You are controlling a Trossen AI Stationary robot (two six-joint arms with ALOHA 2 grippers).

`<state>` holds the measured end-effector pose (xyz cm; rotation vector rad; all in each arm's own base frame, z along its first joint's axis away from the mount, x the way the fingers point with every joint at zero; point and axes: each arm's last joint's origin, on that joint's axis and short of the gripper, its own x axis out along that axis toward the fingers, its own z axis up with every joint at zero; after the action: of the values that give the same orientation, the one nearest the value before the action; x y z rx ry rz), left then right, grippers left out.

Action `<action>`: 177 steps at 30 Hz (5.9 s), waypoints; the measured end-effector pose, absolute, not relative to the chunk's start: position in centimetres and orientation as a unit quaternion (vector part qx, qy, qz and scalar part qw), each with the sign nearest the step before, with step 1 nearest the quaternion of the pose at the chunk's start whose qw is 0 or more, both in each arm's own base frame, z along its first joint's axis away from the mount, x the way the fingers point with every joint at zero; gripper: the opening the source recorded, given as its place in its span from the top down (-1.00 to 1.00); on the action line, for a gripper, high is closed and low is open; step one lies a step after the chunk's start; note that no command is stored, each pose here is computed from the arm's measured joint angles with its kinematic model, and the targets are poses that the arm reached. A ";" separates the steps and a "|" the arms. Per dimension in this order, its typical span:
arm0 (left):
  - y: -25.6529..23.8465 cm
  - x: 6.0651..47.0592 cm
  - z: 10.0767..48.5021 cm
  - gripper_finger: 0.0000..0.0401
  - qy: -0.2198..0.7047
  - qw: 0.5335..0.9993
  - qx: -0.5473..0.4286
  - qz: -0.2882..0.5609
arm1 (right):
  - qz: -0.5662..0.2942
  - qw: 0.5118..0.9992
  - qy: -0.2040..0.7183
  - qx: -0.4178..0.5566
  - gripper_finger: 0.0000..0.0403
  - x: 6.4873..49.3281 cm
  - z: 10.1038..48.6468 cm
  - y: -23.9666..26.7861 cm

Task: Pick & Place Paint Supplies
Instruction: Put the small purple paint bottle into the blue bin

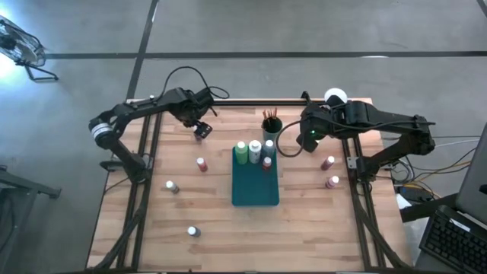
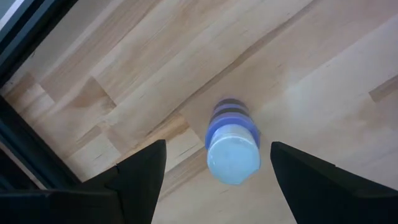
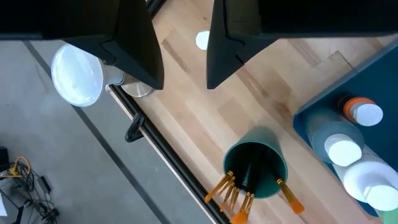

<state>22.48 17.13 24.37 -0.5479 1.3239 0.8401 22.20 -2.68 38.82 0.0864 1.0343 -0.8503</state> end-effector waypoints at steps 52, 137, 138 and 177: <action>17.1 22.7 23.5 -0.29 0.588 0.692 -0.244 0.341 | -0.388 0.785 0.483 0.030 0.48 22.2 38.8 -2.7; -0.1 37.1 35.9 0.39 0.498 0.747 -0.330 0.292 | -0.413 0.750 0.516 0.000 0.44 21.2 39.0 -7.3; -0.2 37.5 35.8 0.39 0.497 0.742 -0.337 0.297 | -0.412 0.750 0.517 -0.001 0.43 21.2 39.0 -7.3; 2.0 42.6 29.2 0.39 0.494 0.712 -0.356 0.349 | -0.412 0.751 0.516 -0.002 0.28 21.2 39.0 -7.2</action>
<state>42.64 2.04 29.16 -0.7897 1.0961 0.7727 21.21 -7.24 39.01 -0.0035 1.1277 -0.8992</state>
